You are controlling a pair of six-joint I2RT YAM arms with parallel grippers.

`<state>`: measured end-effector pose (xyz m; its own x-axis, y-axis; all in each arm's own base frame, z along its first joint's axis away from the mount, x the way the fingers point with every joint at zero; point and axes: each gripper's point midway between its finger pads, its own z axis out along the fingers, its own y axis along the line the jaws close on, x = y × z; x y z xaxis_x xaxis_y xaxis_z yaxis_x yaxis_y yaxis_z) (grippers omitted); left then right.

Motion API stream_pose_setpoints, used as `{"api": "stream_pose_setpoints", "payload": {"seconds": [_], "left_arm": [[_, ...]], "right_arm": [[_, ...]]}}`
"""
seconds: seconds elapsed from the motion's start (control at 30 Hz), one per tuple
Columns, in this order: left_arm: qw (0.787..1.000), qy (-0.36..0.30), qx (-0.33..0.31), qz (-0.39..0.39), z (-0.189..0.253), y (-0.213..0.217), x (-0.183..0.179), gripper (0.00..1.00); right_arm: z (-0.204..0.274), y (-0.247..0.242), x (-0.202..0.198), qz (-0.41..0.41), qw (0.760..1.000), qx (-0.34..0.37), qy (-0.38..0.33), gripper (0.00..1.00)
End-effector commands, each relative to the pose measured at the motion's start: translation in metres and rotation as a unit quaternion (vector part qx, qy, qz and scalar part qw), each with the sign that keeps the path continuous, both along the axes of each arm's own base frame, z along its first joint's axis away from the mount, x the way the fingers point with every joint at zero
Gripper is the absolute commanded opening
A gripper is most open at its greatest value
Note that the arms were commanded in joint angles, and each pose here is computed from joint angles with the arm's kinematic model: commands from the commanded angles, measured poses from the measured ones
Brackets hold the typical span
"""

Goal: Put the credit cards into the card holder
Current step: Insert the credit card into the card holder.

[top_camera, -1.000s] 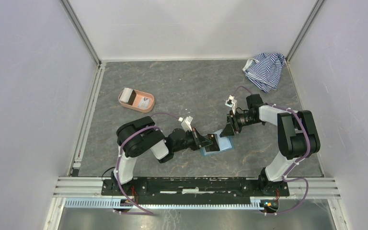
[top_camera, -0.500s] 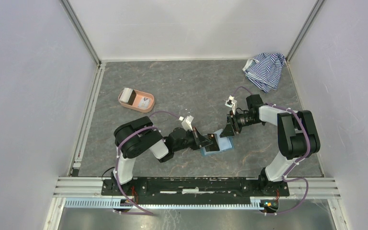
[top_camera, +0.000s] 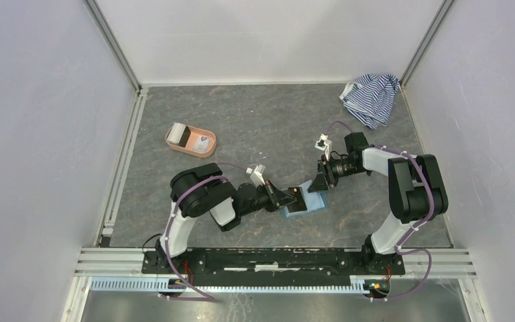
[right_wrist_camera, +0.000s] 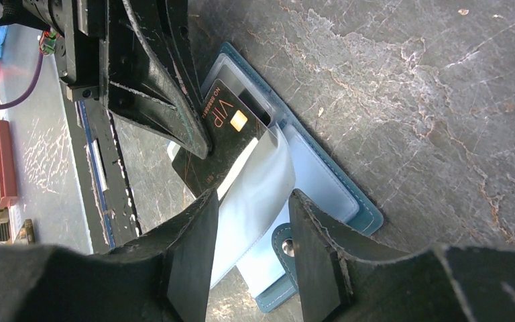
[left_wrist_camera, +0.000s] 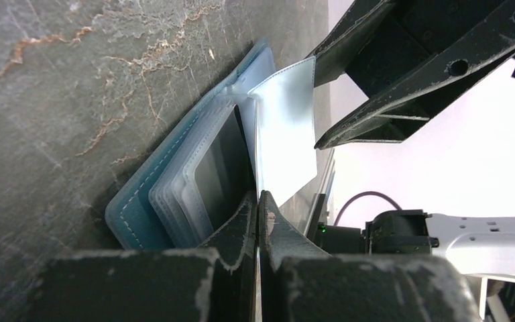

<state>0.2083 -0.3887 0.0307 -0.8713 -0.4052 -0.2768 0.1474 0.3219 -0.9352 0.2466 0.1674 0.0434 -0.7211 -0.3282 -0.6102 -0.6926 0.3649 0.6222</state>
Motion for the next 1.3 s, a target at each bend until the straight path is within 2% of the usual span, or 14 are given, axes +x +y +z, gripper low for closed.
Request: {"api": "stream_pose_setpoints", "payload": {"seconds": [0.0, 0.97, 1.13, 1.27], "left_arm": [[0.999, 0.037, 0.013, 0.033, -0.023, 0.008, 0.004, 0.02], [0.997, 0.061, 0.018, 0.045, -0.039, -0.001, -0.004, 0.02], [0.997, 0.072, 0.025, 0.034, -0.042, -0.005, -0.006, 0.14], [0.996, 0.078, 0.031, 0.032, -0.044, -0.006, -0.008, 0.15]], "right_arm": [[0.0, 0.0, 0.0, 0.004, 1.0, 0.006, -0.008, 0.49], [0.001, 0.0, 0.0, 0.005, 1.0, 0.005, -0.012, 0.5], [0.004, -0.001, 0.002, 0.005, 1.0, 0.001, -0.024, 0.5], [0.006, -0.002, 0.004, 0.003, 0.999, -0.005, -0.036, 0.5]]}}
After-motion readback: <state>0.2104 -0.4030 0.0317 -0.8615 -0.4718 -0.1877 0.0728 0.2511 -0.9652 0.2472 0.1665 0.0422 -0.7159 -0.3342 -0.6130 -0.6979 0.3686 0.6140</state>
